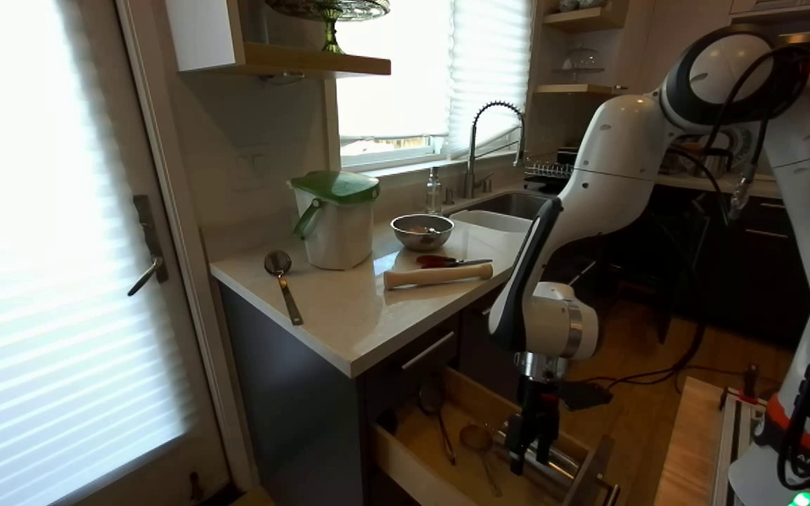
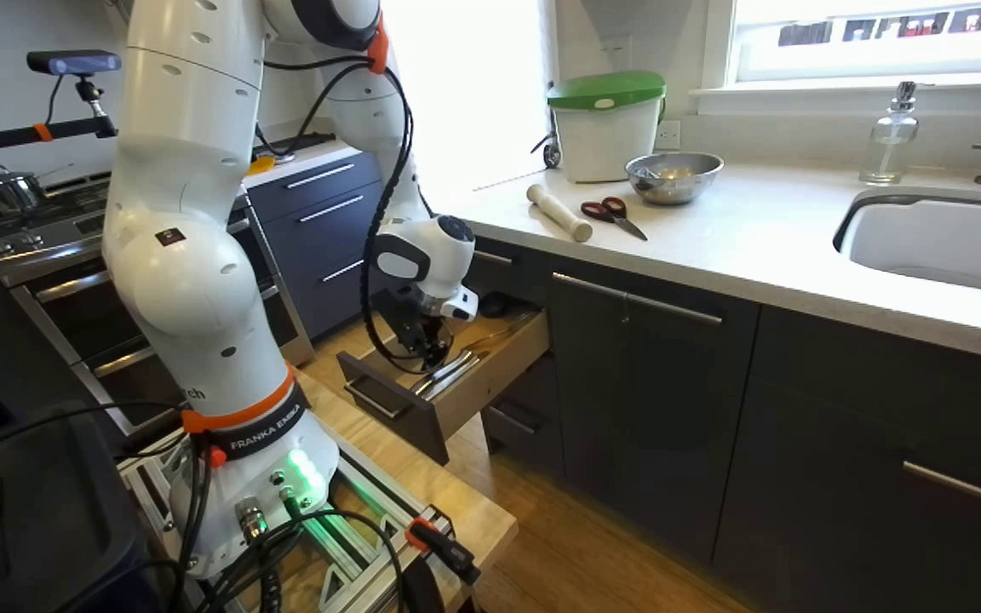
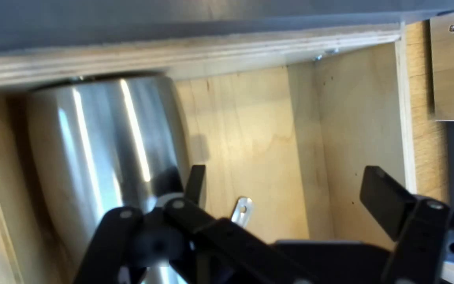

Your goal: Pick up the strainer on the counter and put it in the open drawer

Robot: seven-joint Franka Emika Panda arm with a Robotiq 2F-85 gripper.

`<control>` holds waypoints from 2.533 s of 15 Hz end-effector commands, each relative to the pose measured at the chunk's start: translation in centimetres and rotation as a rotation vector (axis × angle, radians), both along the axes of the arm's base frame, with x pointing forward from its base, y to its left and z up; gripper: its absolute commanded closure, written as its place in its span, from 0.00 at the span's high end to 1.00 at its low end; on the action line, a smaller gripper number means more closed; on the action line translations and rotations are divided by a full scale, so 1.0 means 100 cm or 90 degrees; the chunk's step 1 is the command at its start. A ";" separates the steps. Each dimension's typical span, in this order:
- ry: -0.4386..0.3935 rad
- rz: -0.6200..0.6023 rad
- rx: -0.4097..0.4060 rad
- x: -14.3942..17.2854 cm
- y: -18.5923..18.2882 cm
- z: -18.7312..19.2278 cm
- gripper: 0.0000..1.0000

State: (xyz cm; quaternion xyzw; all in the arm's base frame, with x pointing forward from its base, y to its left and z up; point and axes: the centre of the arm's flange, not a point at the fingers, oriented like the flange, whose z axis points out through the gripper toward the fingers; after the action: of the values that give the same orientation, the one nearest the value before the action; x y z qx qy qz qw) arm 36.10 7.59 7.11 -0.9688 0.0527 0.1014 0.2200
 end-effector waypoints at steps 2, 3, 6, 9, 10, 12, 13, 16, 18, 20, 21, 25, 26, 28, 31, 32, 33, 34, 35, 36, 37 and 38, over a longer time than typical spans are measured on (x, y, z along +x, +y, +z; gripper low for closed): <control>0.063 -0.004 -0.001 -0.019 -0.010 -0.001 1.00; 0.073 -0.004 0.000 -0.020 -0.009 -0.002 1.00; 0.114 0.010 0.013 -0.027 -0.008 -0.003 1.00; 0.168 0.026 0.025 -0.040 -0.008 -0.004 1.00; 0.184 0.032 0.027 -0.042 -0.009 -0.004 1.00; 0.220 0.041 0.035 -0.048 -0.009 -0.006 1.00; 0.236 0.047 0.037 -0.050 -0.008 -0.006 1.00; 0.271 0.058 0.048 -0.055 -0.009 -0.006 1.00; 0.295 0.065 0.054 -0.058 -0.009 -0.007 1.00; 0.308 0.071 0.059 -0.057 -0.009 -0.007 1.00; 0.309 0.071 0.060 -0.056 -0.010 -0.007 1.00; 0.183 0.041 0.055 -0.049 -0.014 0.020 1.00; 0.154 0.030 0.058 -0.047 -0.015 0.033 1.00; 0.088 0.025 0.056 -0.045 -0.016 0.057 1.00; -0.007 0.004 0.049 -0.047 -0.013 0.091 1.00; -0.038 -0.008 0.056 -0.050 -0.011 0.103 1.00; -0.070 -0.018 0.067 -0.053 -0.009 0.113 1.00; -0.099 -0.034 0.078 -0.057 -0.006 0.123 1.00; -0.134 -0.041 0.082 -0.055 -0.004 0.132 1.00; -0.165 -0.048 0.080 -0.048 -0.002 0.140 1.00; -0.186 -0.042 0.067 -0.042 0.001 0.144 1.00; -0.141 -0.039 0.080 -0.005 0.001 0.126 1.00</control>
State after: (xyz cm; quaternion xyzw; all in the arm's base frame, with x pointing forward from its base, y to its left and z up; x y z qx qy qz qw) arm 35.66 7.68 19.77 -0.9563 0.0513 -0.0109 0.2876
